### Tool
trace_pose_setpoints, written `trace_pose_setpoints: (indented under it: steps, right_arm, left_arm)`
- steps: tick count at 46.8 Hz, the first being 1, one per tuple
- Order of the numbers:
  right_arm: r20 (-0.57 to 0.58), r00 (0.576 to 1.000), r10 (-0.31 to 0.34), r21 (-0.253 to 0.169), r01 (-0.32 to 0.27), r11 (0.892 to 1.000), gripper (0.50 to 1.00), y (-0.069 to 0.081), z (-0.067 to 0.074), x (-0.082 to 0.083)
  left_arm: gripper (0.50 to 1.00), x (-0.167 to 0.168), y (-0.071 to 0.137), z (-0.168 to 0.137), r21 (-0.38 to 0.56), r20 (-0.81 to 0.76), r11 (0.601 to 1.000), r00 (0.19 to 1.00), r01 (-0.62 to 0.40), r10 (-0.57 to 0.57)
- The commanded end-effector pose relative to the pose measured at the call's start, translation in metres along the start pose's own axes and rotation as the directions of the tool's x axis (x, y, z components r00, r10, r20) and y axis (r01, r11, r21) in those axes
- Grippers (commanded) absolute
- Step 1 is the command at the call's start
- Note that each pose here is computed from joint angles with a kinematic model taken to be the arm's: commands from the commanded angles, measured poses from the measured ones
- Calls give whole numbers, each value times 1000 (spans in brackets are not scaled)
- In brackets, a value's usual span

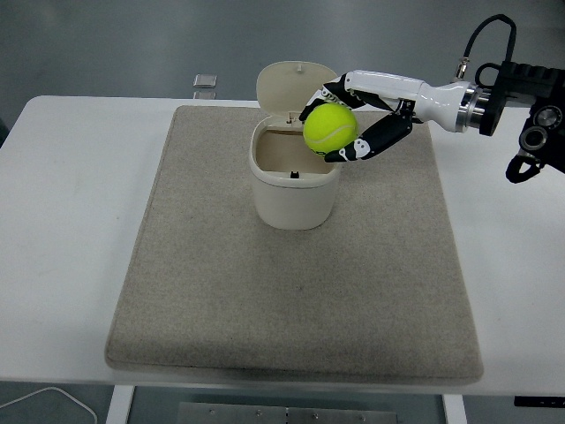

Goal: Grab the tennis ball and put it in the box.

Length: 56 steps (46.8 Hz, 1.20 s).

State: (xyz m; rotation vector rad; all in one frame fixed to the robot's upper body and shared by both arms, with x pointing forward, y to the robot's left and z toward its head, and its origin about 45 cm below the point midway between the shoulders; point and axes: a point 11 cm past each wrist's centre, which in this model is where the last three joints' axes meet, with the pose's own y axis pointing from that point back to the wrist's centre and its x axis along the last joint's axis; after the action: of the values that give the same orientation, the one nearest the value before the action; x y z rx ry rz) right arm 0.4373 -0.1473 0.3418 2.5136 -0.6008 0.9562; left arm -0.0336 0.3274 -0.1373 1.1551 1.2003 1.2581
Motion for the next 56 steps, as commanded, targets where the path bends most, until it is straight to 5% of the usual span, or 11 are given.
trace_pose_setpoints:
  steps: [1, 18, 37, 50, 56]
  right_arm:
    - [1, 1000, 3, 0, -3, 1000, 688, -6, 0, -3]
    - [2, 1000, 24, 3, -24, 1000, 823, -14, 1, -5]
    - [10, 1000, -10, -9, 10, 1000, 862, -11, 5, -12]
    - [193, 966, -173, 24, 171, 985, 866, 27, 0, 3]
    - [205, 966, -155, 0, 158, 987, 866, 44, 6, 14]
  left_arm:
    - [996, 0, 0, 0, 0, 0, 1000, 1000, 0, 0]
    - [996, 0, 0, 0, 0, 0, 1000, 1000, 0, 0]
    - [996, 0, 0, 0, 0, 0, 1000, 1000, 0, 0]
    - [996, 0, 0, 0, 0, 0, 1000, 1000, 0, 0]
    - [996, 0, 0, 0, 0, 0, 1000, 1000, 0, 0]
